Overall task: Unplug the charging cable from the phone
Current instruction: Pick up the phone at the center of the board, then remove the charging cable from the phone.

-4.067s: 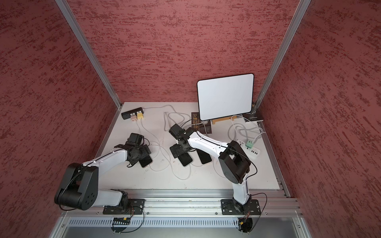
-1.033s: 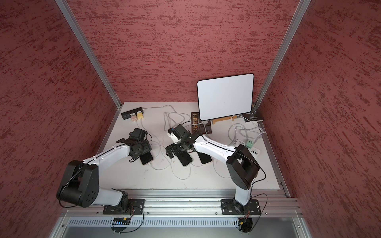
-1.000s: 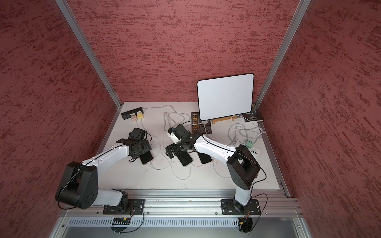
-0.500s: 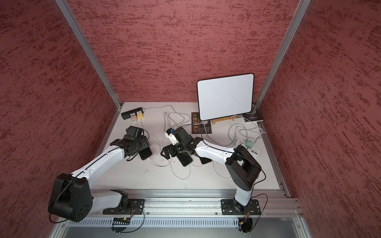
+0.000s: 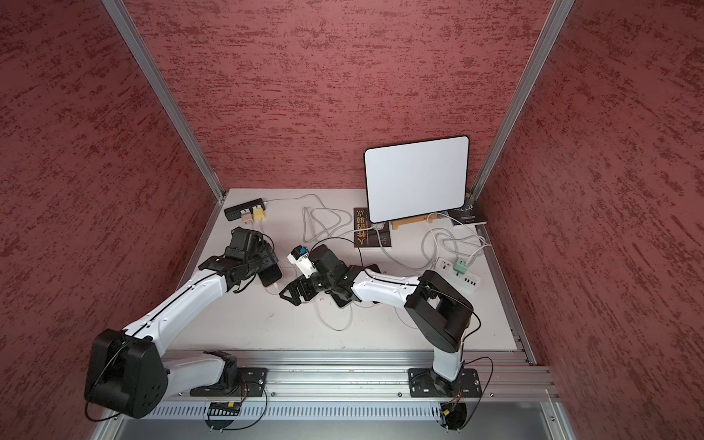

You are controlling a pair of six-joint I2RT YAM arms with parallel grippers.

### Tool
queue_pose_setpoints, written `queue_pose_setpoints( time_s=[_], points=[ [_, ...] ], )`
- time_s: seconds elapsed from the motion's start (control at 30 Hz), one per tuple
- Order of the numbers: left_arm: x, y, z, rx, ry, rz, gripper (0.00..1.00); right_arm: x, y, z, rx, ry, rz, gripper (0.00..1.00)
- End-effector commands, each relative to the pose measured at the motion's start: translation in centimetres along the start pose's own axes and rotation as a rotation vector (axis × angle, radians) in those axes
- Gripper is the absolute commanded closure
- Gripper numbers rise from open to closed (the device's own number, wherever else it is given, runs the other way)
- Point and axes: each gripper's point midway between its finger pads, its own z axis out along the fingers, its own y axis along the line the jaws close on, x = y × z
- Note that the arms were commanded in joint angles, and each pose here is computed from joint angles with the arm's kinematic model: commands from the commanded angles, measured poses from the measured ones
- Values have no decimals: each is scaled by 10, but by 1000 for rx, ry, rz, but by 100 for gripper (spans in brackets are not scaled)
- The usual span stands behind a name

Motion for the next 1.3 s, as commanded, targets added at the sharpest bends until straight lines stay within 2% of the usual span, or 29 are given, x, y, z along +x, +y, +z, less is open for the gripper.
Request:
queue_pose_setpoints(
  time_s=[0.0, 0.17, 0.33, 0.43, 0.73, 1.27],
  points=[
    [-26, -23, -16, 81, -84, 0, 66, -7, 11, 10, -52, -28, -32, 8],
    [-29, -26, -21, 95, -96, 0, 66, -6, 13, 18, -79, -26, -40, 19],
    [-30, -25, -23, 96, -101, -1, 66, -8, 12, 24, -86, -32, -46, 36],
    [-29, -24, -23, 95, -102, -1, 66, -10, 11, 29, -94, -33, -49, 43],
    [-30, -24, -24, 98, -107, -1, 66, -10, 7, 42, -103, -28, -46, 52],
    [-29, -21, -21, 86, -111, -2, 66, -6, 3, 50, -113, -19, -34, 88]
  ],
)
